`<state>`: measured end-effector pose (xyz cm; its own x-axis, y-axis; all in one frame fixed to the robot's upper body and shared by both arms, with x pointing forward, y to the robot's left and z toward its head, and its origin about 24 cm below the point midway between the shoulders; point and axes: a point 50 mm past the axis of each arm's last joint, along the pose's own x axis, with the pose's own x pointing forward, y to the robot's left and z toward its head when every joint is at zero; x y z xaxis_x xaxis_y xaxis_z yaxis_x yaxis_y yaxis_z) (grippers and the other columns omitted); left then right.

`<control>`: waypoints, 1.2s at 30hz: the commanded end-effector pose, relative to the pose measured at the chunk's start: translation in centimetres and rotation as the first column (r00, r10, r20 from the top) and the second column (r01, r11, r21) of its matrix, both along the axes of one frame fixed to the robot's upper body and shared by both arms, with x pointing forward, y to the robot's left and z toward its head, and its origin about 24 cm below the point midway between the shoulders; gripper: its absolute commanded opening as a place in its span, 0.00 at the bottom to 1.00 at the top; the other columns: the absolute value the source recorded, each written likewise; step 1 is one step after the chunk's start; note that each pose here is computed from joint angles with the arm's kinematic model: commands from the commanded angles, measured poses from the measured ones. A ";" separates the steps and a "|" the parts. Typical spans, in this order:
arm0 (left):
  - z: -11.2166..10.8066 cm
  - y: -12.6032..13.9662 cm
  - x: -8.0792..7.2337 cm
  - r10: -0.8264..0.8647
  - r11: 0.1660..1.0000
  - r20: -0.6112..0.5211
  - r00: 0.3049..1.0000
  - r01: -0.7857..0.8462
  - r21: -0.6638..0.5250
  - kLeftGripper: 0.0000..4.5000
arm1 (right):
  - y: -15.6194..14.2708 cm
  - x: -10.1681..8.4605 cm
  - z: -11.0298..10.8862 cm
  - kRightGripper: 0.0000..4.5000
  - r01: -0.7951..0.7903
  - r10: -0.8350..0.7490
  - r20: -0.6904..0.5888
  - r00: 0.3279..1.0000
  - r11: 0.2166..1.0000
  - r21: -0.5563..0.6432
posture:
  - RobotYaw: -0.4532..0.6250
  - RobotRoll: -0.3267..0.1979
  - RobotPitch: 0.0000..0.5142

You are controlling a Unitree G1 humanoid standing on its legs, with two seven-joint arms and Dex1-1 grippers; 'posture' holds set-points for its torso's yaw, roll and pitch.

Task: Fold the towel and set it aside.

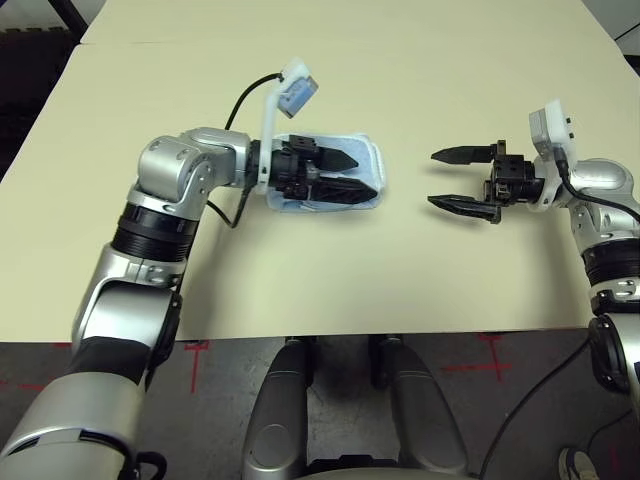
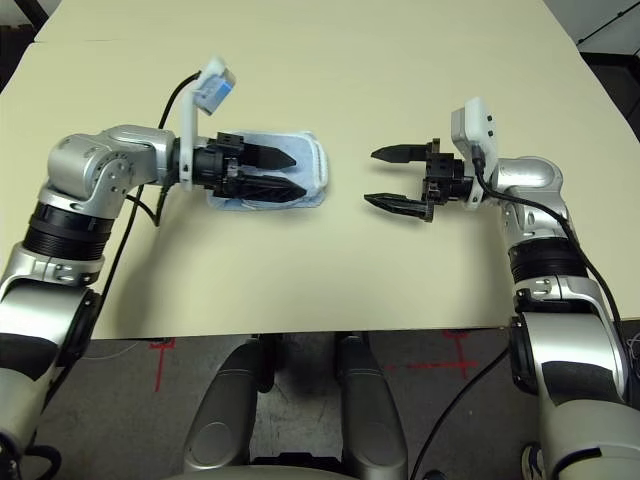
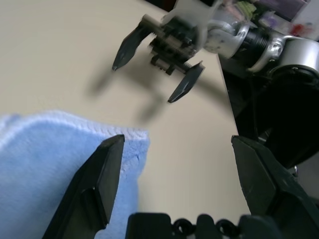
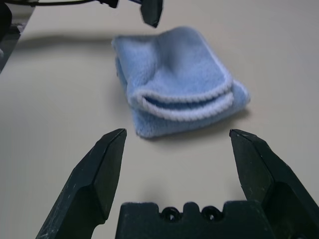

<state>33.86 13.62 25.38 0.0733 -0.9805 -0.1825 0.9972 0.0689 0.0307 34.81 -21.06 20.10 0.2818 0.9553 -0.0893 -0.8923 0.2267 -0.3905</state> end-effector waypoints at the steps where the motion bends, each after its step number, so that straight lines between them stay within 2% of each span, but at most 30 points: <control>1: 0.5 2.1 0.7 -0.007 1.000 0.140 0.990 0.006 0.007 0.99 | 0.2 0.2 -0.3 1.00 0.003 -0.003 -0.010 1.000 1.000 0.019 | 0.54 0.62 0.52; 7: -0.3 5.0 1.7 0.030 0.999 0.276 0.961 -0.039 0.027 0.99 | 1.3 0.7 0.3 1.00 -0.015 0.015 -0.004 1.000 0.997 0.073 | 0.55 0.62 0.53; 11: -1.0 6.1 1.8 0.044 0.998 0.313 0.949 -0.055 0.029 0.99 | 1.6 0.9 1.0 1.00 -0.033 0.032 0.008 0.999 0.996 0.083 | 0.55 0.62 0.53; 12: -1.2 6.3 1.7 0.041 0.998 0.318 0.947 -0.053 0.029 1.00 | 1.7 1.0 1.1 0.96 -0.041 0.040 0.015 0.999 0.996 0.082 | 0.55 0.62 0.53; 15: -1.8 6.6 1.5 0.038 0.998 0.337 0.941 -0.054 0.036 1.00 | 2.1 1.0 0.9 0.80 -0.064 0.063 0.016 0.998 0.995 0.077 | 0.55 0.62 0.53; 24: -2.4 6.9 1.4 0.029 0.998 0.367 0.930 -0.048 0.043 1.00 | 2.9 0.8 0.2 0.01 -0.103 0.103 0.004 0.995 0.992 0.078 | 0.56 0.62 0.54; 32: -1.6 6.5 2.4 0.087 0.995 0.382 0.920 -0.096 0.005 1.00 | 3.3 0.9 0.3 0.00 -0.111 0.111 0.000 0.994 0.990 0.085 | 0.56 0.62 0.56; 34: -1.7 6.4 2.4 0.080 0.996 0.373 0.924 -0.090 0.009 0.91 | 3.3 0.9 0.3 0.00 -0.112 0.112 0.000 0.994 0.990 0.085 | 0.56 0.62 0.56; 36: -1.8 6.4 2.4 0.066 0.997 0.369 0.927 -0.076 0.012 0.77 | 3.3 1.0 0.4 0.00 -0.112 0.113 0.000 0.994 0.990 0.086 | 0.55 0.62 0.56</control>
<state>36.27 20.07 23.96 0.2240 -0.9649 -0.1372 0.9019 0.1519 0.4044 35.83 -17.66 20.62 0.1773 0.9841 -0.0056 -0.9132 0.1624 -0.3738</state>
